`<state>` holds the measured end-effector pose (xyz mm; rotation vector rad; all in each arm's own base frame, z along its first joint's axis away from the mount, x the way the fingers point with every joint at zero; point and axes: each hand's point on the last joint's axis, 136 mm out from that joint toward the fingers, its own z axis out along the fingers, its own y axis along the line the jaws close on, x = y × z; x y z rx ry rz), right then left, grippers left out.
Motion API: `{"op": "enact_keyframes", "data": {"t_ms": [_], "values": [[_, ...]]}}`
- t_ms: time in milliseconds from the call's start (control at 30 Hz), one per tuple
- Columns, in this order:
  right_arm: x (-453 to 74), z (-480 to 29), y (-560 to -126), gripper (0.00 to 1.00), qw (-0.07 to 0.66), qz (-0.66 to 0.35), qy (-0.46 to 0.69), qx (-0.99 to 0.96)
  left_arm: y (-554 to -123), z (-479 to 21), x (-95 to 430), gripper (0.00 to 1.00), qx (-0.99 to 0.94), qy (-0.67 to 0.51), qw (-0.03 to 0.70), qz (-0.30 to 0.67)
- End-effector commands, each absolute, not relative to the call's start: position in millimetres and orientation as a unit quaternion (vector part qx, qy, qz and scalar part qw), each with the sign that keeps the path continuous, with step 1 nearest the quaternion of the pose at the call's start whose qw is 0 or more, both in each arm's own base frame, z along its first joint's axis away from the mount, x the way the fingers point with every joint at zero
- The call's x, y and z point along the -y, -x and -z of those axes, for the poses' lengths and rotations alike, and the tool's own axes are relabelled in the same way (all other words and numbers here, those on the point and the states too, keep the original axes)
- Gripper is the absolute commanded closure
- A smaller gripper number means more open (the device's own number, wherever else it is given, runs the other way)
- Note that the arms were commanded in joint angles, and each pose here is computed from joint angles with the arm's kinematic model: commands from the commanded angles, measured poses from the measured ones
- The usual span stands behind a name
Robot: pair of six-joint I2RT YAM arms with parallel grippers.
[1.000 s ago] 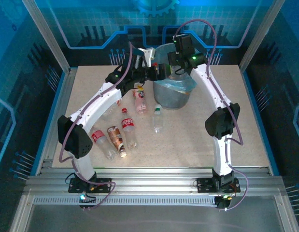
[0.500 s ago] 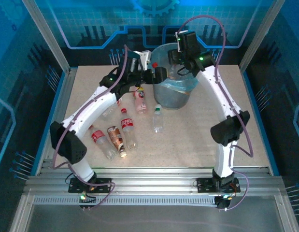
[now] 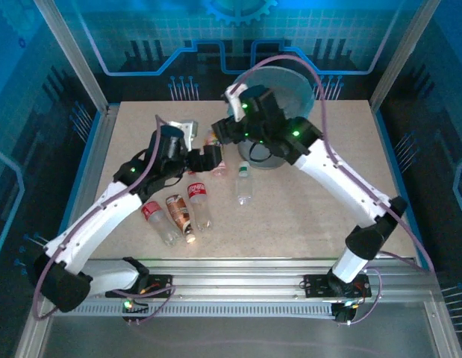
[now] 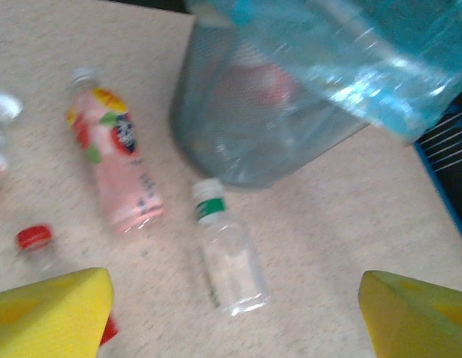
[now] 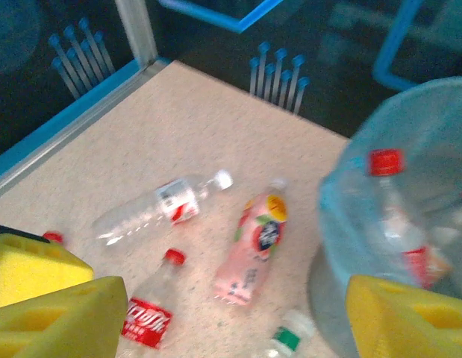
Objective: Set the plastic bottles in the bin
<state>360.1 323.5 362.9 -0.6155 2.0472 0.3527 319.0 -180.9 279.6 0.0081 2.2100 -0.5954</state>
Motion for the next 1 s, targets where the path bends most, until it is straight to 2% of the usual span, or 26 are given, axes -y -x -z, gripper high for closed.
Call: {"op": "enact_keyframes", "data": {"t_ms": [0,300,600,700,867,967], "values": [[-356,-329,-357,0.22,0.431,-0.163,0.273,-0.845,-298,-265,144,0.13,-0.891,0.030,0.416,0.182],[-418,-235,-365,0.18,0.328,-0.154,0.303,-0.881,-251,-222,93,0.12,-0.905,0.073,0.400,0.121],[-445,-147,-397,0.10,0.274,-0.106,0.298,-0.908,-239,-206,79,0.11,-0.908,0.080,0.398,0.102],[-451,-125,-409,0.12,0.268,-0.100,0.292,-0.913,-241,-204,78,0.10,-0.908,0.078,0.399,0.099],[-455,-95,-428,0.23,0.258,-0.112,0.260,-0.924,-244,-208,79,0.10,-0.905,0.074,0.408,0.100],[-461,-80,-431,0.25,0.243,-0.141,0.247,-0.927,-244,-211,78,0.11,-0.903,0.073,0.411,0.100]]}}
